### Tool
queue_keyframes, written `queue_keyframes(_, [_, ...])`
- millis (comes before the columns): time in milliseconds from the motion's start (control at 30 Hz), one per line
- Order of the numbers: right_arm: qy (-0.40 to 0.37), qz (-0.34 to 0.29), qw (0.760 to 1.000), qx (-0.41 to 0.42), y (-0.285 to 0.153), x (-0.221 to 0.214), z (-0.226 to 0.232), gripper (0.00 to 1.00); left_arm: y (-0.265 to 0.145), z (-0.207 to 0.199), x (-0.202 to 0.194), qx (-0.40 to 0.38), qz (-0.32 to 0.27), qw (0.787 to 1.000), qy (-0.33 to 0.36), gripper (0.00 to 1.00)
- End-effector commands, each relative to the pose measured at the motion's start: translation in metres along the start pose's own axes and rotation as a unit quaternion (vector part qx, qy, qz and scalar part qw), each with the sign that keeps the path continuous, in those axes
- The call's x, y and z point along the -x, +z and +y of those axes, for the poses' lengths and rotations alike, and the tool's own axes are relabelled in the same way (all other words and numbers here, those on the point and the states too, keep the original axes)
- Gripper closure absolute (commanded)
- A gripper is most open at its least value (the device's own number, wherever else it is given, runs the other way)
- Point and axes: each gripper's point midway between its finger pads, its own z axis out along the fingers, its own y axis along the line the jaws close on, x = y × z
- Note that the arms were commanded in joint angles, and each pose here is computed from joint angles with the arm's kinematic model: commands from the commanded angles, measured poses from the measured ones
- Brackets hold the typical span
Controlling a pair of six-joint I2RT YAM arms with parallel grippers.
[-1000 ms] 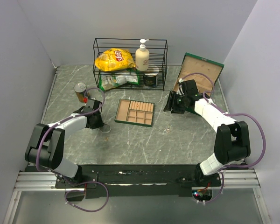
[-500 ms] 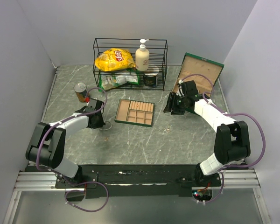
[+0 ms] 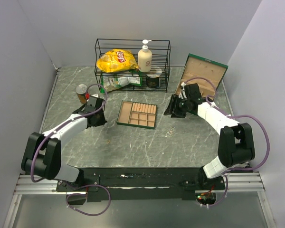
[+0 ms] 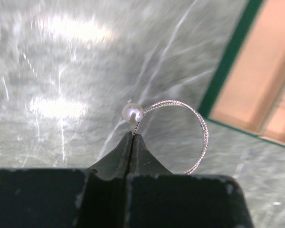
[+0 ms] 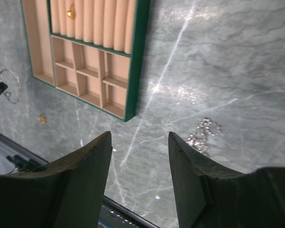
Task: Organize the mixed jewelry
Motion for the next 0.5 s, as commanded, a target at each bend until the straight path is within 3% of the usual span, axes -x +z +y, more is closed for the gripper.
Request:
queue_keyframes(0, [0.006,-0.009,0.998,0.057,-0.004,-0.002,0.029,0.42,-0.024,-0.019,0.028,-0.034,-0.035,0.999,0.001,0.99])
queue_keyframes(467, [-0.01,0.021,0.99,0.14,0.008,-0.023,0.11,0.41,-0.052,-0.072,0.047,-0.098,-0.066,0.993,0.017,0.97])
